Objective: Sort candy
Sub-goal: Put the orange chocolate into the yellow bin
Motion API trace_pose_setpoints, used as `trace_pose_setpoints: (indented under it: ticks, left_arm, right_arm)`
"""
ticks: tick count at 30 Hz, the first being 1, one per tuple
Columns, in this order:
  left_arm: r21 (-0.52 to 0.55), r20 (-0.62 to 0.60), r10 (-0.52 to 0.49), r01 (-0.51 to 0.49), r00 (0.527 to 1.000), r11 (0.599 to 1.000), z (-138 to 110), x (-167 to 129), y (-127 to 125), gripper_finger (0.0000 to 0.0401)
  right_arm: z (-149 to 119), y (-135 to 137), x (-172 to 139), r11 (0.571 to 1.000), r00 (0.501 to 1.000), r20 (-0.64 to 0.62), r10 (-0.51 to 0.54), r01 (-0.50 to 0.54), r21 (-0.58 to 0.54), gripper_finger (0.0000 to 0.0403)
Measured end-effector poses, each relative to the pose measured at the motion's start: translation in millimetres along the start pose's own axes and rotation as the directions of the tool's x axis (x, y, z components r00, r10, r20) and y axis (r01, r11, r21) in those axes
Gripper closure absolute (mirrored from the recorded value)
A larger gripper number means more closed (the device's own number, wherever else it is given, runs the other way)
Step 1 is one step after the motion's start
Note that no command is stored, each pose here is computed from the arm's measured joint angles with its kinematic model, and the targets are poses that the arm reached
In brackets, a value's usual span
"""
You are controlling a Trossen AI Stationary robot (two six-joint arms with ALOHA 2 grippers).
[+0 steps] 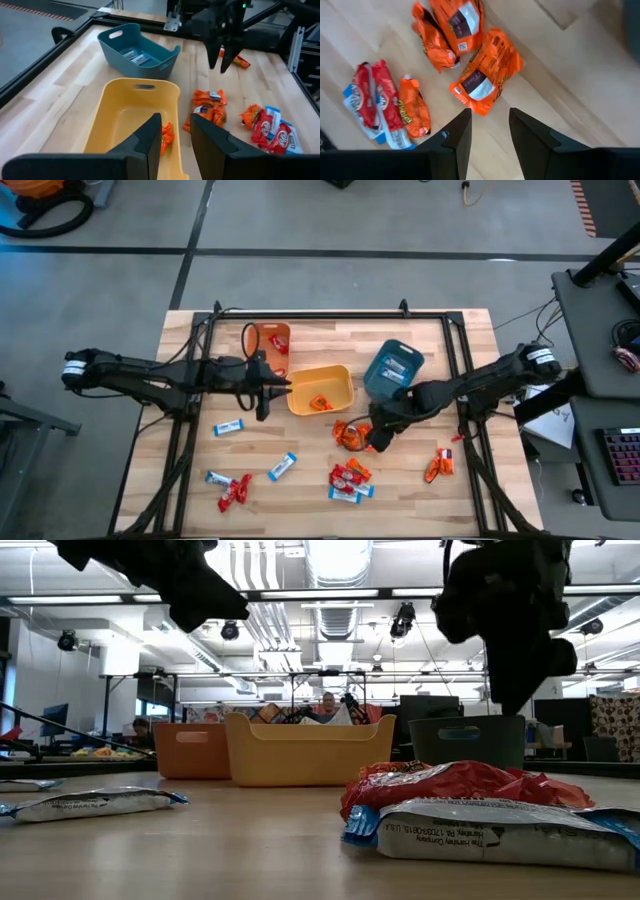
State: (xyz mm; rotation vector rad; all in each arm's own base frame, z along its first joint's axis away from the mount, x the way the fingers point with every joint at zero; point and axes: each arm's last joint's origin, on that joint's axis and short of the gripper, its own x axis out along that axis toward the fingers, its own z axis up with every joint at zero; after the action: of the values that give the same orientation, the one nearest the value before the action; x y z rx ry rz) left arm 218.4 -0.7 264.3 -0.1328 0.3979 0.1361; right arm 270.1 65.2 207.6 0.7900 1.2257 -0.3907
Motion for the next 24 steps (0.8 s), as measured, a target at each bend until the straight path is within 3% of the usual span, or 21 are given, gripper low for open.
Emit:
trace_pose_setpoints:
  ticks: [11, 17, 24]
  left_arm:
    - [0.053, 0.014, -0.001, 0.001, 1.0, 0.999, 1.3, 0.4, -0.2, 0.0314]
    - [0.079, 0.025, -0.003, 0.001, 1.0, 0.997, 2.5, -0.7, -0.3, 0.0314]
    - [0.105, 0.026, -0.003, 0.001, 1.0, 0.994, 2.7, -0.9, -0.3, 0.0314]
  right_arm:
    - [8.7, 31.2, 32.3, 0.998, 0.997, -0.041, -0.058, 0.058, -0.013, 0.0277]
    - [12.0, 34.9, 48.8, 0.978, 0.971, -0.12, -0.207, 0.206, -0.022, 0.0277]
    - [14.9, 35.6, 65.4, 0.965, 0.96, -0.099, -0.26, 0.257, -0.042, 0.0277]
